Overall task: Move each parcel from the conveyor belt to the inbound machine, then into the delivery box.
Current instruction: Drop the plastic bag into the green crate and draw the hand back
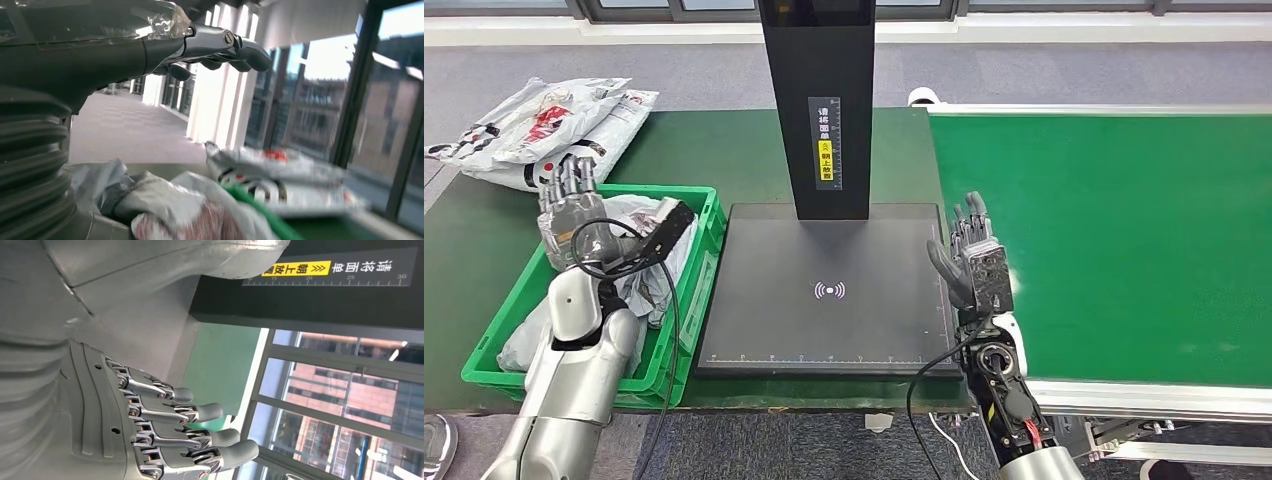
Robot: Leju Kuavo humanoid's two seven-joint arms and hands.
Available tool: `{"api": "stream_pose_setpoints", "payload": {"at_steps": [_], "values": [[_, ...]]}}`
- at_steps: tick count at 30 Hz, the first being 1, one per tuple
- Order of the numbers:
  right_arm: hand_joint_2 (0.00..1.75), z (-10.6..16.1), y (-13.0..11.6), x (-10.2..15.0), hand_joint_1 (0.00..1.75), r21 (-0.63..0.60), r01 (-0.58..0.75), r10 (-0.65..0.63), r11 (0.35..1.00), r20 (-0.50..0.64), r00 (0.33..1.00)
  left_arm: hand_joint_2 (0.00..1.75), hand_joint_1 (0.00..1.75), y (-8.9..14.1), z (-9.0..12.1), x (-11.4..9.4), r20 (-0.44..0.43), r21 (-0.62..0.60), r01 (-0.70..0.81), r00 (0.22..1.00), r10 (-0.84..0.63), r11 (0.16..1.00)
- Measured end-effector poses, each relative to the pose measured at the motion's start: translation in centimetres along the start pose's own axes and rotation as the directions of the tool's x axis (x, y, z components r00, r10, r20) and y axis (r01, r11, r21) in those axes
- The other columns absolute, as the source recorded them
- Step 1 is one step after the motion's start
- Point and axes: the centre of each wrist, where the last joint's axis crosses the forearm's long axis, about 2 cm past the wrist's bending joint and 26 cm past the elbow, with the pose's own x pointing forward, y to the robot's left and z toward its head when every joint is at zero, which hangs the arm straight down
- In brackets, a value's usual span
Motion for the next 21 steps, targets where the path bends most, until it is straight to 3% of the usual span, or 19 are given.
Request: {"api": "stream_pose_setpoints", "payload": {"at_steps": [7, 14, 21], "values": [[1.75, -0.1, 0.0, 0.1, 0.0, 0.014, -0.01, 0.01, 1.0, -0.012, 1.0, 1.75, 0.0, 0.2, 0.4, 1.0, 0.041, -0.062, 0.046, 0.998, -0.043, 0.997], [1.75, -0.1, 0.1, 0.1, 0.0, 0.059, -0.026, 0.028, 0.998, -0.031, 0.999, 1.75, 0.0, 0.1, 1.2, 0.6, 0.065, -0.168, 0.183, 0.982, -0.175, 0.968], [1.75, -0.2, 0.1, 0.1, 0.0, 0.118, -0.053, 0.059, 0.992, -0.044, 0.997, 1.75, 0.0, -0.9, 2.3, -1.9, 0.225, -0.403, 0.213, 0.966, -0.128, 0.89]]}}
